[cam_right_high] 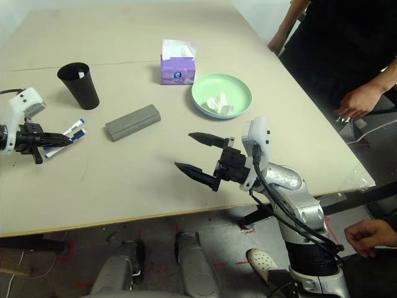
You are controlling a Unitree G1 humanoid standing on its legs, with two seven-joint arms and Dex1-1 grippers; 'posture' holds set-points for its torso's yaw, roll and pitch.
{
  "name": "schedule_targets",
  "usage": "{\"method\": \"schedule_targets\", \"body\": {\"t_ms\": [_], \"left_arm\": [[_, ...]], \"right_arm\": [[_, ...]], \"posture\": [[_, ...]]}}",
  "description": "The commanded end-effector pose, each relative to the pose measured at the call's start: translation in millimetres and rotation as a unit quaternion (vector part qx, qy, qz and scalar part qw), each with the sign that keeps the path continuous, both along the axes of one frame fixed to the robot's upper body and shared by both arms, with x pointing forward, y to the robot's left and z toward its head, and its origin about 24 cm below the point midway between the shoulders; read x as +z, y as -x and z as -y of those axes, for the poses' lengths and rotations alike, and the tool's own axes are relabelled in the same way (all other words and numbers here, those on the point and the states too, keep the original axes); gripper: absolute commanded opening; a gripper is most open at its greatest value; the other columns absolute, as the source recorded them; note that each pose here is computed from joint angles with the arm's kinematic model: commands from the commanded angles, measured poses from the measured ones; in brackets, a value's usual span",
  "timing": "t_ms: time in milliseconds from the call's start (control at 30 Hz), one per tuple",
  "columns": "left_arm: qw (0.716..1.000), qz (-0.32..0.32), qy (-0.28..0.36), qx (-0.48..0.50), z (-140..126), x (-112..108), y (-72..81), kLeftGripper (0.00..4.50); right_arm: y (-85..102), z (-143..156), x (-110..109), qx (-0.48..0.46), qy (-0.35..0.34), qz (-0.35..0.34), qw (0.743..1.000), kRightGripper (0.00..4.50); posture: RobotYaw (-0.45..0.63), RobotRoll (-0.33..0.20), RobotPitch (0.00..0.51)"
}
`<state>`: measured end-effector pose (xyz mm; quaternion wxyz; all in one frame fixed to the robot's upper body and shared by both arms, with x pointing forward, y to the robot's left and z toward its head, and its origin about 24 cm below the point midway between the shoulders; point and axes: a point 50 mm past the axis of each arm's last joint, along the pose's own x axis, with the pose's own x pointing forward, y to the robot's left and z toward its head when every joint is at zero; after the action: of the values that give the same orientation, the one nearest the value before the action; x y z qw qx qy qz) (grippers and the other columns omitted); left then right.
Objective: Organize and tidy the items on the table.
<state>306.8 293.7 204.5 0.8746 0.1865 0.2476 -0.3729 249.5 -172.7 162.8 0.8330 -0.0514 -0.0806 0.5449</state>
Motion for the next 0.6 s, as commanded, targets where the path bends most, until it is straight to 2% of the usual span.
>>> {"method": "schedule_targets", "body": {"t_ms": [33,200,300,500,600], "left_arm": [[1.0,0.003,0.015,0.007,-0.6,7.2,6.1,0.07],[0.99,0.089,0.101,0.042,-0.7,33.1,0.2,0.07],[0.979,0.14,0.127,0.077,-4.9,39.4,-4.2,0.07],[0.938,0.263,0.177,0.14,-11.0,53.0,-14.5,0.07],[0.918,0.311,0.191,0.154,-8.4,53.0,-22.0,0.07]], "right_arm": [[-1.2,-0.7,-1.2,0.007,0.001,-0.004,1.0,4.5],[-2.3,-0.6,-0.7,0.007,0.001,-0.003,1.0,4.5],[-2.4,-0.8,-0.4,0.006,0.0,-0.003,1.0,4.5],[-3.1,0.4,1.2,0.0,0.0,0.0,1.0,4.5],[-5.2,0.5,2.2,-0.003,-0.002,0.001,1.0,4.5]], "posture": [[-0.19,0.0,0.169],[-0.18,0.0,0.17],[-0.18,0.0,0.17],[-0.18,0.0,0.17],[-0.18,0.0,0.173]]}}
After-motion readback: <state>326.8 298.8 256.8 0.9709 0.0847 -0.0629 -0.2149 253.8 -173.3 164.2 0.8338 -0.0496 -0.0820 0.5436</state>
